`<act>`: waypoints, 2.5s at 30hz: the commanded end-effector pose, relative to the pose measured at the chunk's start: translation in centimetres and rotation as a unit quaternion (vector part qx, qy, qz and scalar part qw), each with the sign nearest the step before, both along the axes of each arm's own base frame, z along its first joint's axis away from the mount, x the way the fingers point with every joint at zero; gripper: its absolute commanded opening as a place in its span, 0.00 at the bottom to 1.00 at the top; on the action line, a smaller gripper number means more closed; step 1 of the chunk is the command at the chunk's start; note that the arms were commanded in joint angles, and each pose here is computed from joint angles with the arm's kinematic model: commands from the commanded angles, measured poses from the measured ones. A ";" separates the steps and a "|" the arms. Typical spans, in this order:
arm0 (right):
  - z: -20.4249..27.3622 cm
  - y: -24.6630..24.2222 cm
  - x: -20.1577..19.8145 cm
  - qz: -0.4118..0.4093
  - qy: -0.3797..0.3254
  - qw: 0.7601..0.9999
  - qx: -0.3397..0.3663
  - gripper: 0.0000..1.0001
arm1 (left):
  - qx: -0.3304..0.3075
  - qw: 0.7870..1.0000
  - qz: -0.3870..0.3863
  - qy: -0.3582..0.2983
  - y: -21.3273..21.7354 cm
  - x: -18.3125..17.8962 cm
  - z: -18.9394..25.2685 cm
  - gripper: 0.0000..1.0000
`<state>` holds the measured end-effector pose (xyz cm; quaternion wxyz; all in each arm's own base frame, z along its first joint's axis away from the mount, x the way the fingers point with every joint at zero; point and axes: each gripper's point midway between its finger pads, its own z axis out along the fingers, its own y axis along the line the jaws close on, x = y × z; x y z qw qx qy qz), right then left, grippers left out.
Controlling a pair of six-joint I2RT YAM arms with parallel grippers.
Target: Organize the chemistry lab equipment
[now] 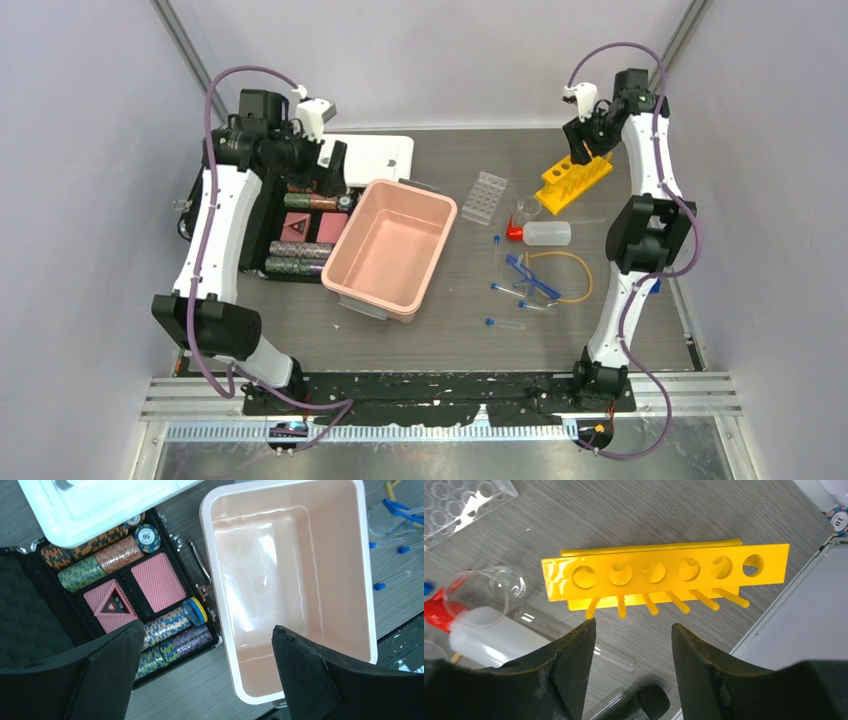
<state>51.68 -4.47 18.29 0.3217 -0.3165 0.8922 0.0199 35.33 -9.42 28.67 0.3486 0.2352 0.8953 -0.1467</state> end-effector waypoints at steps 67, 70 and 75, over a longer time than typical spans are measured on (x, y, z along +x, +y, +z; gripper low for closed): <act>-3.3 0.7 3.8 -0.274 -0.009 0.960 0.055 0.32 | 0.023 0.999 0.010 0.044 -0.1 1.2 -0.9 0.99; -1.5 0.7 3.8 -0.270 -0.025 0.961 0.060 0.37 | 0.024 0.999 0.010 0.045 0.0 1.2 -1.0 0.99; 1.4 1.5 3.9 -0.249 -0.047 0.964 0.078 0.47 | 0.017 0.998 0.012 0.054 -0.2 1.1 -1.3 0.99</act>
